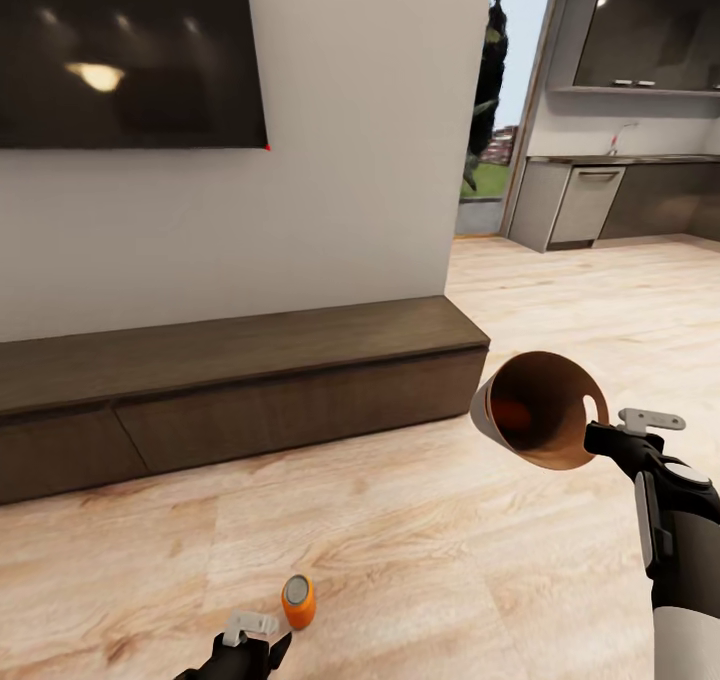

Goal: Put the three can of soda from the living room inside the tash can in the kitchen.

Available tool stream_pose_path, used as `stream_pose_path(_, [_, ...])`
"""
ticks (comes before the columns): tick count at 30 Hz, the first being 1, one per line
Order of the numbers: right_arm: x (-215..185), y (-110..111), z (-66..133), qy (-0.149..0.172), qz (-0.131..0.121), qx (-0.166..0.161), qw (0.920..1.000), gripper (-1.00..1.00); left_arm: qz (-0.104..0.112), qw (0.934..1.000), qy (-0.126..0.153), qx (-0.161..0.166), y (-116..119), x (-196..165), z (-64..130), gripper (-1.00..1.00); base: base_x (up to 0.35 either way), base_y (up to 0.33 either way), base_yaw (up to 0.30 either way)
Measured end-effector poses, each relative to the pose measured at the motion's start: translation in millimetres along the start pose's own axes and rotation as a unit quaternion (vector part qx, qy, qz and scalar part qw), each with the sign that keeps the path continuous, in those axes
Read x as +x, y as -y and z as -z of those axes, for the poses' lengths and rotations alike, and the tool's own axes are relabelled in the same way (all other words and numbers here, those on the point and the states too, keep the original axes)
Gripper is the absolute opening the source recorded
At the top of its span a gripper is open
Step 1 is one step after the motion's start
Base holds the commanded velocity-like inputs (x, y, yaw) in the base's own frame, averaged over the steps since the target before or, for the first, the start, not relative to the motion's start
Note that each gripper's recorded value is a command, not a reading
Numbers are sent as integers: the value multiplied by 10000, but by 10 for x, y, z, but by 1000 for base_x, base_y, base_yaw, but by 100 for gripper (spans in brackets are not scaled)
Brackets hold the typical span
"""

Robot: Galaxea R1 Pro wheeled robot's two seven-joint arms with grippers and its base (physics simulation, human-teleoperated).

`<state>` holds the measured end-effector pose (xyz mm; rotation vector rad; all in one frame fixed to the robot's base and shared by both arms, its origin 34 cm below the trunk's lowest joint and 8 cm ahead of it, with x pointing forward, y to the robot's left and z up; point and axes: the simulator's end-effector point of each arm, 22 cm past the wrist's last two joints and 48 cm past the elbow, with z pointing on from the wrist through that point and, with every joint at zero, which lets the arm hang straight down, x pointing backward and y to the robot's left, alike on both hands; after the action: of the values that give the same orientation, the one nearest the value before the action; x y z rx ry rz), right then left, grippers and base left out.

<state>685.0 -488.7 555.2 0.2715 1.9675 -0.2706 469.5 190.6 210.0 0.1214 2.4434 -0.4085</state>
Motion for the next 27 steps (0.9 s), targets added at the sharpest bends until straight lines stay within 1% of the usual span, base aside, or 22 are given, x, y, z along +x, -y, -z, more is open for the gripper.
stream_pose_path(15, [-13, 1, 4, 15, 1, 1, 10000, -100, -15, 10000, 12, -2, -2, -5, 0, 100, 7, 0, 0])
stream_pose_path(18, [-13, 3, 5, 16, 5, 4, 10000, -100, -17, 10000, 10, -1, -1, -4, 0, 100, 153, 0, 0])
stream_pose_path(23, [-13, 2, 4, 15, 3, 3, 10000, -100, -19, 10000, 23, 0, 0, -10, 0, 100, 272, 0, 0])
stream_pose_path(27, [-13, 1, 5, 15, 2, 2, 10000, -100, -16, 10000, 32, -2, -2, -14, 0, 100, 118, 0, 0])
